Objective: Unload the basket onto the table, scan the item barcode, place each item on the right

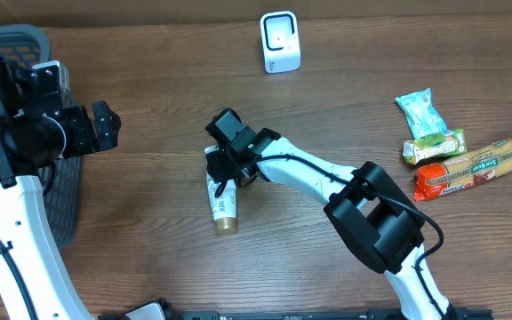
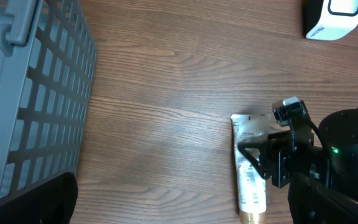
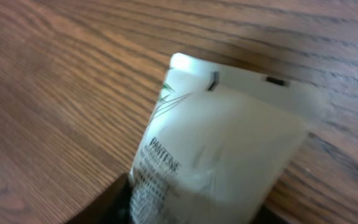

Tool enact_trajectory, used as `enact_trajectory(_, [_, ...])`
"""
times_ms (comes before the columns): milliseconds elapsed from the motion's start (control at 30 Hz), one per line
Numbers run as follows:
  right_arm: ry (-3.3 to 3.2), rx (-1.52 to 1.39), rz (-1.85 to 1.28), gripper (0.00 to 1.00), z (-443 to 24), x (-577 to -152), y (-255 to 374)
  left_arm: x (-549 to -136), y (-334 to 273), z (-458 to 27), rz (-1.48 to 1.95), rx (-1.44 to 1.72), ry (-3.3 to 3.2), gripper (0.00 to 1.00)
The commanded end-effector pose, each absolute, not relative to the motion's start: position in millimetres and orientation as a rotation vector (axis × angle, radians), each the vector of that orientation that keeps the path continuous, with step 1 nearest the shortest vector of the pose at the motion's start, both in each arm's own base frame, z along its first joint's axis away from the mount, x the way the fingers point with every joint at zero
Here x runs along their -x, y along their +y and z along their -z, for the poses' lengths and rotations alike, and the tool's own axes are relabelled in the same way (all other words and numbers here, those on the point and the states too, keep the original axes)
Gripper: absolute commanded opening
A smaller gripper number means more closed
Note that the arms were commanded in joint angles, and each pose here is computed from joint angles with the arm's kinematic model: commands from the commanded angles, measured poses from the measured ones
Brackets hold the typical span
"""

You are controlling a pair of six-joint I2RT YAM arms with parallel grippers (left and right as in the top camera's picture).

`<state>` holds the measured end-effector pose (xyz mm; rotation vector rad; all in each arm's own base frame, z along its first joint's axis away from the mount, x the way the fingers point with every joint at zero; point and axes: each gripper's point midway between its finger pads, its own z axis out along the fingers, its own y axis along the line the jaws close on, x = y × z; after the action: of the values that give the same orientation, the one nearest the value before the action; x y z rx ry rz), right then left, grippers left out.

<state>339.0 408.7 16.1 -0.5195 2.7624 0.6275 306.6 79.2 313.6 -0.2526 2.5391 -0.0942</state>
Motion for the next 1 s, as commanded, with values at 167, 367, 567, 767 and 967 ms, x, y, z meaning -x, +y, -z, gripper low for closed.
enact_trajectory(167, [2.857,0.478,-0.542,0.16,-8.2,-341.5,385.4,-308.3,78.0,-318.3,0.101,0.228,2.525,0.99])
enact_trajectory(367, [2.898,0.465,-0.503,0.04,-56.4,-352.4,347.3,-308.3,78.0,-318.3,0.101,0.228,2.525,1.0])
enact_trajectory(567, [2.988,0.424,-0.42,0.04,-85.4,-355.1,282.1,-308.3,78.0,-318.3,0.101,0.228,2.525,1.0])
enact_trajectory(767, [3.042,0.352,-0.403,0.04,-72.3,-366.5,238.8,-308.3,78.0,-318.3,0.101,0.228,2.525,1.0])
enact_trajectory(967, [2.977,0.251,-0.54,0.04,-66.8,-393.2,226.3,-308.3,78.0,-318.3,0.101,0.228,2.525,0.99])
